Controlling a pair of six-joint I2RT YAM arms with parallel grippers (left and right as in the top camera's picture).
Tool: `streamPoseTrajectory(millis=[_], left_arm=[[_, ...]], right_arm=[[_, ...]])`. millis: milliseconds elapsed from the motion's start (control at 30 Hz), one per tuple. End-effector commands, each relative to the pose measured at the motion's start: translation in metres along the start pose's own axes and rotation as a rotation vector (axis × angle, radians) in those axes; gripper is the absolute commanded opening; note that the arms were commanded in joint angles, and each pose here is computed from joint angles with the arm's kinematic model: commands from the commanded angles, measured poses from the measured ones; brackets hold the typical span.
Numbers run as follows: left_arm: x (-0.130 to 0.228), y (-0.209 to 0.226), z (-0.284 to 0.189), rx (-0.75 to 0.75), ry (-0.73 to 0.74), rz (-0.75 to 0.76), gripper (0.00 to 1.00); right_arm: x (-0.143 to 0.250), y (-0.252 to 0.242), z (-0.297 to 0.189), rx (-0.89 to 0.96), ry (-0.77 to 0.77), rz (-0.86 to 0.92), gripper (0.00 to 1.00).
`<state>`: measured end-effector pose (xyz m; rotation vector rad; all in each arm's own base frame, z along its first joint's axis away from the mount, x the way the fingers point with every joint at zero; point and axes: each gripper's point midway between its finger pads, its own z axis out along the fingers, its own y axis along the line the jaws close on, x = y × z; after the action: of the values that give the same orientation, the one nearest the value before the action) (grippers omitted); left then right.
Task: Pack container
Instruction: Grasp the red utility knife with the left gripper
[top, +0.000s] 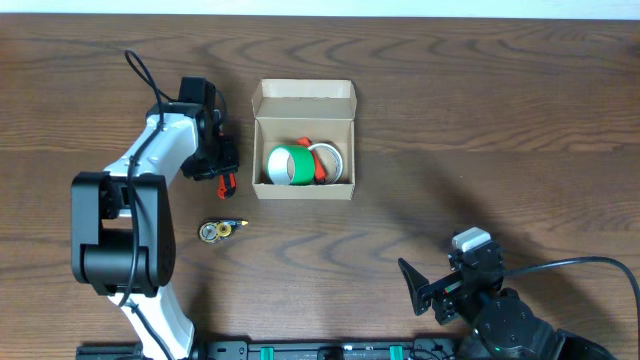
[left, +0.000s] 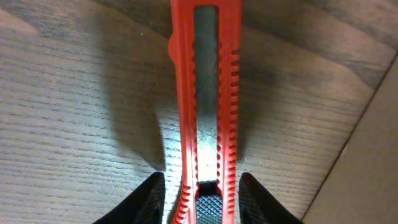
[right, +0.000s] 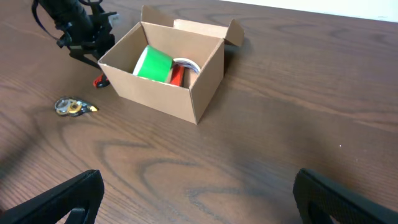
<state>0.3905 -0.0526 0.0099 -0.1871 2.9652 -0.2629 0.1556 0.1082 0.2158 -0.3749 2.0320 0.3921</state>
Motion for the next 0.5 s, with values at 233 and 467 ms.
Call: streamPoseTrajectory(millis=[233, 467], left_arm=[[0.001, 0.001, 0.014, -0.03, 0.032, -0.002, 0.4], [0.004, 0.0, 0.018, -0.034, 0.046, 0.002, 0.2]], right_arm=[[0.0, -0.002, 0.0, 0.011, -0.007, 0.013, 0.99], [0.0, -0.002, 0.0, 0.011, -0.007, 0.013, 0.99]])
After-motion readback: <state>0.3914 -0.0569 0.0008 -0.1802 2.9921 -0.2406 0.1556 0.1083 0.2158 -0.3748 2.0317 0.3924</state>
